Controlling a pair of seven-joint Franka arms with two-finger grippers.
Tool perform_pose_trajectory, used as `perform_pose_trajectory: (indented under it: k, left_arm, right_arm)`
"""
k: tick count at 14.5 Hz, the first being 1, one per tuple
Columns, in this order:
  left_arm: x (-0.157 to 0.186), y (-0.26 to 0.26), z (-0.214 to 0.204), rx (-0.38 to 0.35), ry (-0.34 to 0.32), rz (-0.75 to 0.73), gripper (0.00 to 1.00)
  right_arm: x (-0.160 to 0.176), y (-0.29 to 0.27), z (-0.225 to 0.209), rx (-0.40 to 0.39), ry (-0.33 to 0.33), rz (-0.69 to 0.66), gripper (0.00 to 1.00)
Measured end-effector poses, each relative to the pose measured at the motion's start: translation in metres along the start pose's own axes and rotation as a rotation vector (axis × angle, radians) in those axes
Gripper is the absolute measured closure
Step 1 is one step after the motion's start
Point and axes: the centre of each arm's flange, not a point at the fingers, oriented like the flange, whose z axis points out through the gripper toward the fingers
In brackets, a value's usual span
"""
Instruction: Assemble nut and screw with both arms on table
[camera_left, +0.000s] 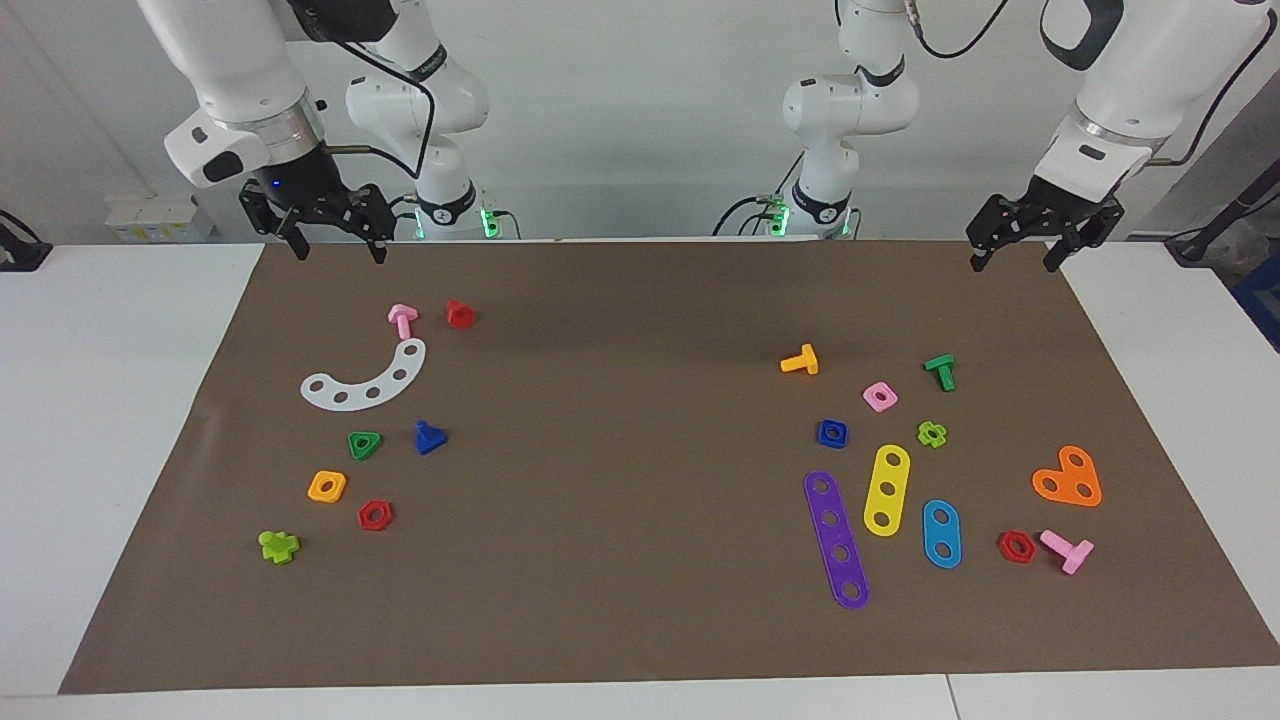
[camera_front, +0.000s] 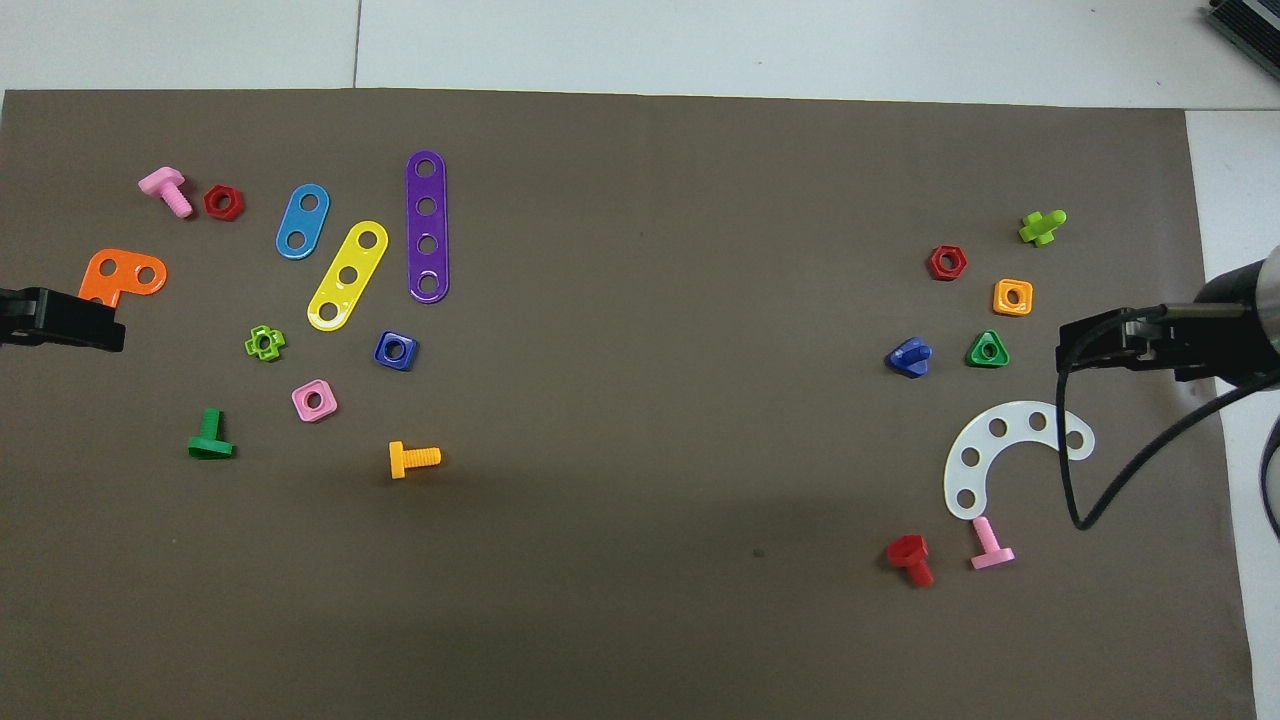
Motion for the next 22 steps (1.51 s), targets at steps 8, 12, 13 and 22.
perform_pose_trajectory:
  k: [8, 12, 13, 22]
  left_arm:
    - [0.0, 0.0, 0.0, 0.0, 0.0, 0.0, 0.0]
    - [0.0, 0.0, 0.0, 0.0, 0.0, 0.0, 0.0]
    - [0.0, 0.0, 0.0, 0.0, 0.0, 0.0, 0.0]
    - [0.0, 0.0, 0.0, 0.0, 0.0, 0.0, 0.0]
  right_arm:
    - [-0.001, 0.001, -0.003, 0.002, 0.012, 0.001, 0.0]
    - [0.002, 0.0, -0.004, 0.007, 0.044, 0.0, 0.0]
    - [0.005, -0.001, 0.0, 0.008, 0.052, -0.001, 0.0]
    - [0.039, -0.009, 0.092, 0.016, 0.109, -0.029, 0.01]
